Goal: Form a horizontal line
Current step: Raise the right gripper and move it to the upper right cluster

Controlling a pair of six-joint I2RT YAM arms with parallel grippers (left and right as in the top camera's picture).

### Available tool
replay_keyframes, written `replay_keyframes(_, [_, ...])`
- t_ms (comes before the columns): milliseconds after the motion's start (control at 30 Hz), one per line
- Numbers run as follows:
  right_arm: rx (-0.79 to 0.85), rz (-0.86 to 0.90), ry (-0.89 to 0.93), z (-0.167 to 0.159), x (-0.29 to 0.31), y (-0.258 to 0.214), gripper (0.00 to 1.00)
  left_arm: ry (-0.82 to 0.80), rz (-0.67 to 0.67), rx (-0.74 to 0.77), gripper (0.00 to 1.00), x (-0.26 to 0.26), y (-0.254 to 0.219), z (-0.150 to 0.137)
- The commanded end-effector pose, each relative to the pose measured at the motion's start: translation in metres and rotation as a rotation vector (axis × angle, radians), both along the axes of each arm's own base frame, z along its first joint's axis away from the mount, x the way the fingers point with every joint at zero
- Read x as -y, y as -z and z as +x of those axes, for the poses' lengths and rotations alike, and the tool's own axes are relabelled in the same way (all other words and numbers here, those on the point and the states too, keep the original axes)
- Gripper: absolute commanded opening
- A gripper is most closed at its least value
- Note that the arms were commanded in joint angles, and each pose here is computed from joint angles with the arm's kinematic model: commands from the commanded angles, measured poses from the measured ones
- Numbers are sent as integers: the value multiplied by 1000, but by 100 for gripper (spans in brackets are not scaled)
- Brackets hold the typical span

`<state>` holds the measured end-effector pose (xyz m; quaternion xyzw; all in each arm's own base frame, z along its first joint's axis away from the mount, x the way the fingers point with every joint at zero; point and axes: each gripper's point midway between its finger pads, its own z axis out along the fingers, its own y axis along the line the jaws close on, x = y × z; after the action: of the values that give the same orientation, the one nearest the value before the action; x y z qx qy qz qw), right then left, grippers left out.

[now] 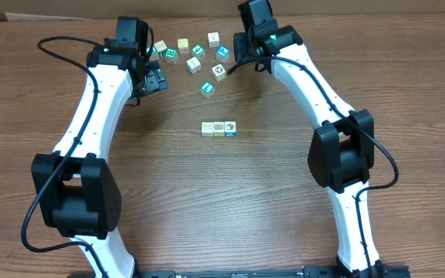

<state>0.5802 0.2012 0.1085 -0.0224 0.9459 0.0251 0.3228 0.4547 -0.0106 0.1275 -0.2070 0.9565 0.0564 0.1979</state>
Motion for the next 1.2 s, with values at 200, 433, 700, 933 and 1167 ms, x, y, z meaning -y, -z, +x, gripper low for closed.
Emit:
replay_keyframes(200, [-8, 10, 129, 20, 23, 48, 64, -1, 12, 10, 100, -1, -3, 5])
replay_keyframes(433, [-26, 51, 194, 25, 22, 82, 63, -1, 12, 10, 100, -1, -3, 5])
replay_keyframes(700, [-31, 25, 215, 24, 29, 85, 53, -1, 12, 10, 100, -1, -3, 5])
replay_keyframes(933, [-46, -34, 269, 21, 54, 88, 52, -1, 12, 10, 100, -1, -3, 5])
replay_keyframes(1167, [-66, -7, 333, 22, 75, 88, 52, -1, 12, 10, 100, -1, -3, 5])
